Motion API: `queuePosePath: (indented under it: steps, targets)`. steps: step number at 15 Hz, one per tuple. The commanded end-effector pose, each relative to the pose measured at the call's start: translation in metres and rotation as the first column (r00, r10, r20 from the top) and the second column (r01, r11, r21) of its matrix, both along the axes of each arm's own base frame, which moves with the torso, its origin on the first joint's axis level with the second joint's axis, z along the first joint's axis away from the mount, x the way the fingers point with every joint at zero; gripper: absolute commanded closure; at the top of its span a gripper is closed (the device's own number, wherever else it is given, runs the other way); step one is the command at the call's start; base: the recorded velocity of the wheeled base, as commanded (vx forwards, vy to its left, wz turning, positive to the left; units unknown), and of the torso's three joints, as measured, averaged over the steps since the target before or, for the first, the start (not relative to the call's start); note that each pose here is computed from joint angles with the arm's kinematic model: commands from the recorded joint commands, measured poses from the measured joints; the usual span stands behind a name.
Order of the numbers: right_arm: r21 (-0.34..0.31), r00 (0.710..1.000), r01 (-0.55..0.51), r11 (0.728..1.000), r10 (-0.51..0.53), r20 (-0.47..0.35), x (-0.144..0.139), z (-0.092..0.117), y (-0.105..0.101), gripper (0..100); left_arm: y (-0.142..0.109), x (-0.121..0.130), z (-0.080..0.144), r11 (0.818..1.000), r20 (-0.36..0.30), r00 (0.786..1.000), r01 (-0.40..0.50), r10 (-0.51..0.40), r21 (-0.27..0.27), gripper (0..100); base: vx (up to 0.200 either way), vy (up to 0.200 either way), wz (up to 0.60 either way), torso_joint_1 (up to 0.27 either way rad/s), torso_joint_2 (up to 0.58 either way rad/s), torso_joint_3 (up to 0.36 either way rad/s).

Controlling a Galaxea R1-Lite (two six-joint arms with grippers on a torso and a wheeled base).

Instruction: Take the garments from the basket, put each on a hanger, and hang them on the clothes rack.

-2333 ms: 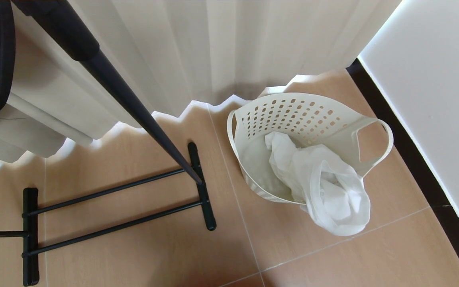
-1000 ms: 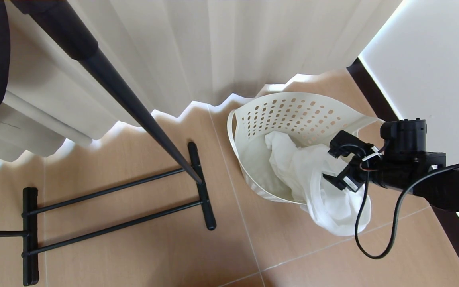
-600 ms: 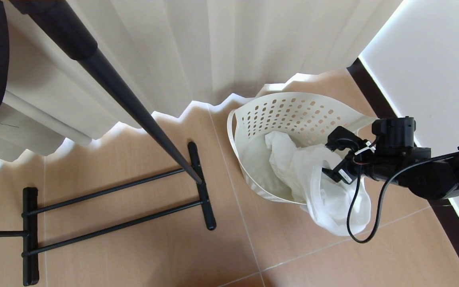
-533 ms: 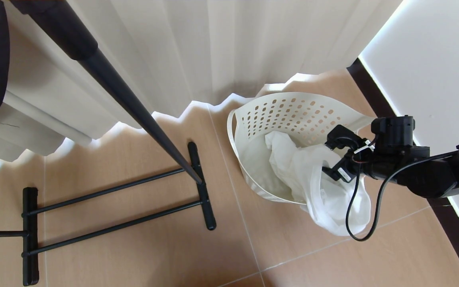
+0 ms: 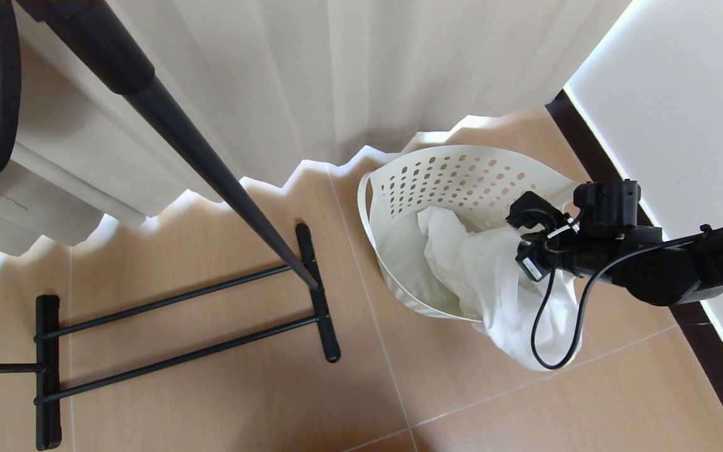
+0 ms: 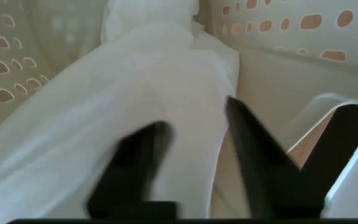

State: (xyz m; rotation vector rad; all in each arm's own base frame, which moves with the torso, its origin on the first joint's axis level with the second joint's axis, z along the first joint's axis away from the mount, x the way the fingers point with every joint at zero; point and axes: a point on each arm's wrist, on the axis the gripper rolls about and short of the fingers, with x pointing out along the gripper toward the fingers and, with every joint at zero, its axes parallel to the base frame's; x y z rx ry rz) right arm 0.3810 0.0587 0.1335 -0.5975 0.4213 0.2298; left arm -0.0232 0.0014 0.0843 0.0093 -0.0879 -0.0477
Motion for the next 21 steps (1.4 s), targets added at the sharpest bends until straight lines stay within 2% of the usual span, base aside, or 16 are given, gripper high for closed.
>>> queuePosePath:
  steps: [1, 3, 5, 6, 7, 8, 10, 11, 14, 15, 16, 21]
  targets:
    - [0.023, 1.0, 0.008, 1.0, -0.008, 0.006, -0.003, 0.004, 0.0, 100, 0.0, 0.0, 0.0, 1.0, 0.0, 1.0, -0.001, 0.001, 0.0, 0, 0.0, 0.0, 0.0, 0.0, 0.0, 0.0]
    - [0.121, 0.999, 0.037, 0.992, -0.041, 0.034, -0.014, 0.022, 0.002, 100, 0.0, 0.0, 0.0, 1.0, 0.0, 1.0, -0.001, 0.001, 0.0, 0, 0.0, 0.0, 0.0, 0.0, 0.0, 0.0]
    - [0.234, 0.996, 0.011, 0.972, -0.033, 0.087, -0.05, 0.054, 0.005, 100, 0.0, 0.0, 0.0, 1.0, 0.0, 1.0, 0.0, 0.0, 0.003, 0, 0.0, 0.0, 0.0, 0.0, 0.0, 0.0]
    - [0.265, 0.994, -0.011, 0.964, -0.018, 0.107, -0.066, 0.065, 0.004, 100, 0.0, 0.0, 0.0, 1.0, 0.0, 1.0, 0.0, 0.0, 0.003, 0, 0.0, 0.0, 0.0, 0.0, 0.0, 0.0]
    - [0.316, 0.988, -0.056, 0.947, 0.007, 0.155, -0.1, 0.085, 0.005, 100, 0.0, 0.0, 0.0, 1.0, 0.0, 1.0, -0.001, 0.001, 0.005, 0, 0.0, 0.0, 0.0, 0.0, 0.0, 0.0]
    - [0.332, 0.985, -0.067, 0.941, 0.01, 0.171, -0.111, 0.09, 0.003, 100, 0.0, 0.0, 0.0, 1.0, 0.0, 1.0, -0.001, 0.001, 0.005, 0, 0.0, 0.0, 0.0, 0.0, 0.0, 0.0]
    - [0.437, 0.963, -0.16, 0.885, 0.042, 0.268, -0.173, 0.118, -0.002, 100, 0.0, 0.0, 0.0, 1.0, 0.0, 1.0, 0.0, 0.0, 0.005, 0, 0.0, 0.0, 0.0, 0.0, 0.0, 0.0]
    - [0.478, 0.944, -0.228, 0.848, 0.073, 0.322, -0.199, 0.13, -0.002, 100, 0.0, 0.0, 0.0, 1.0, 0.0, 1.0, -0.001, 0.001, 0.005, 0, 0.0, 0.0, 0.0, 0.0, 0.0, 0.0]
    - [0.554, 0.893, -0.397, 0.731, 0.17, 0.416, -0.259, 0.144, -0.003, 100, 0.0, 0.0, 0.0, 1.0, 0.0, 1.0, 0.0, 0.0, 0.005, 0, 0.0, 0.0, 0.0, 0.0, 0.0, 0.0]
    - [0.555, 0.883, -0.428, 0.713, 0.201, 0.423, -0.264, 0.145, -0.002, 100, 0.0, 0.0, 0.0, 1.0, 0.0, 1.0, -0.001, 0.001, 0.005, 0, 0.0, 0.0, 0.0, 0.0, 0.0, 0.0]
    - [0.553, 0.878, -0.437, 0.709, 0.205, 0.432, -0.264, 0.146, -0.002, 100, 0.0, 0.0, 0.0, 1.0, -0.001, 1.0, 0.002, -0.002, 0.007, 0, 0.0, 0.0, 0.0, 0.0, 0.0, 0.0]
    - [0.556, 0.885, -0.428, 0.712, 0.208, 0.416, -0.26, 0.143, 0.0, 100, 0.0, 0.0, 0.0, 1.0, -0.002, 1.0, 0.002, -0.002, 0.004, 0, 0.0, 0.0, 0.0, 0.003, 0.0, 0.065]
